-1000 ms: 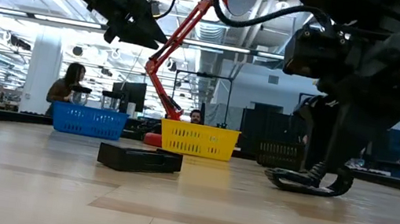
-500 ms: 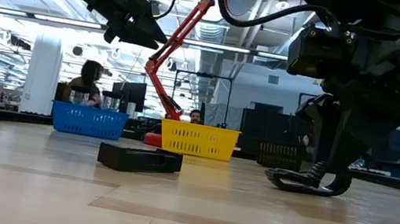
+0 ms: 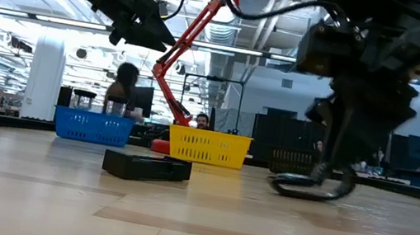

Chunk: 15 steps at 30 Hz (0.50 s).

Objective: Pick & Place Office items
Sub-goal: Put the black wrist watch into the yellow bin

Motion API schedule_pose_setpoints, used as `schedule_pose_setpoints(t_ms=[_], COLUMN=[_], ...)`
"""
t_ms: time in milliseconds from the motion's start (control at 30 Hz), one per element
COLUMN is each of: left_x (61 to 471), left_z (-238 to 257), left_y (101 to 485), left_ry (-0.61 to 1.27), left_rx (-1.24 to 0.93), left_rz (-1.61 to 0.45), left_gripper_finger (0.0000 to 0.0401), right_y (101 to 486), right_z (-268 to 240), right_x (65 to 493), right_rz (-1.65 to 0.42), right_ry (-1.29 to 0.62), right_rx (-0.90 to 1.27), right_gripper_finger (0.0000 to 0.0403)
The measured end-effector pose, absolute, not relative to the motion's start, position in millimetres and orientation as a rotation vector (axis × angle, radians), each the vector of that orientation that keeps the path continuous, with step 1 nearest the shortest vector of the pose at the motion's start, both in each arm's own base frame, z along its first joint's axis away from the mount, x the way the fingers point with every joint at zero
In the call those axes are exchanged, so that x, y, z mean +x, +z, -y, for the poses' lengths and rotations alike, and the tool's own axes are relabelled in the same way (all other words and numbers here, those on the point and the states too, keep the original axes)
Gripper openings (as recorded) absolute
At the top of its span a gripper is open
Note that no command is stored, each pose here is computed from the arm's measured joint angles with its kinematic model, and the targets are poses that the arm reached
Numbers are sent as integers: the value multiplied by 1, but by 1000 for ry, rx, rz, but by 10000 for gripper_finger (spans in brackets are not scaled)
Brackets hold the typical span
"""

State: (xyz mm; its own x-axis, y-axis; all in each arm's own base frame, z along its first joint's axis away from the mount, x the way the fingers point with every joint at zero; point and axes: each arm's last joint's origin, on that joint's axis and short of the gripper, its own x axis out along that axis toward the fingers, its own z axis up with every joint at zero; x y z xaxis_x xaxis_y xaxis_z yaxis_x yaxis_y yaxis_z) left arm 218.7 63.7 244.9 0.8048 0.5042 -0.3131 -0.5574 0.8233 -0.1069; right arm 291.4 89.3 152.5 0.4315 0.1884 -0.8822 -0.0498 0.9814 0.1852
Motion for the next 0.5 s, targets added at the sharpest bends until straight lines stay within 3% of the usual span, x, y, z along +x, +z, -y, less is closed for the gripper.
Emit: schedule_pose_setpoints(t_ms=[167, 367, 500], left_x=[219, 219, 219], left_z=[-64, -64, -64], left_y=[245, 247, 247], left_ry=[572, 571, 571], left_rx=[-198, -199, -199], left_rz=[-278, -259, -256], left_gripper_finger=[167, 167, 167], right_y=[186, 232, 243], right_z=[-69, -12, 35], right_x=[306, 327, 338], right_rz=[-1020, -815, -717], right_ry=[136, -38, -151], right_rx=[52, -105, -108], right_gripper_finger=[63, 63, 63])
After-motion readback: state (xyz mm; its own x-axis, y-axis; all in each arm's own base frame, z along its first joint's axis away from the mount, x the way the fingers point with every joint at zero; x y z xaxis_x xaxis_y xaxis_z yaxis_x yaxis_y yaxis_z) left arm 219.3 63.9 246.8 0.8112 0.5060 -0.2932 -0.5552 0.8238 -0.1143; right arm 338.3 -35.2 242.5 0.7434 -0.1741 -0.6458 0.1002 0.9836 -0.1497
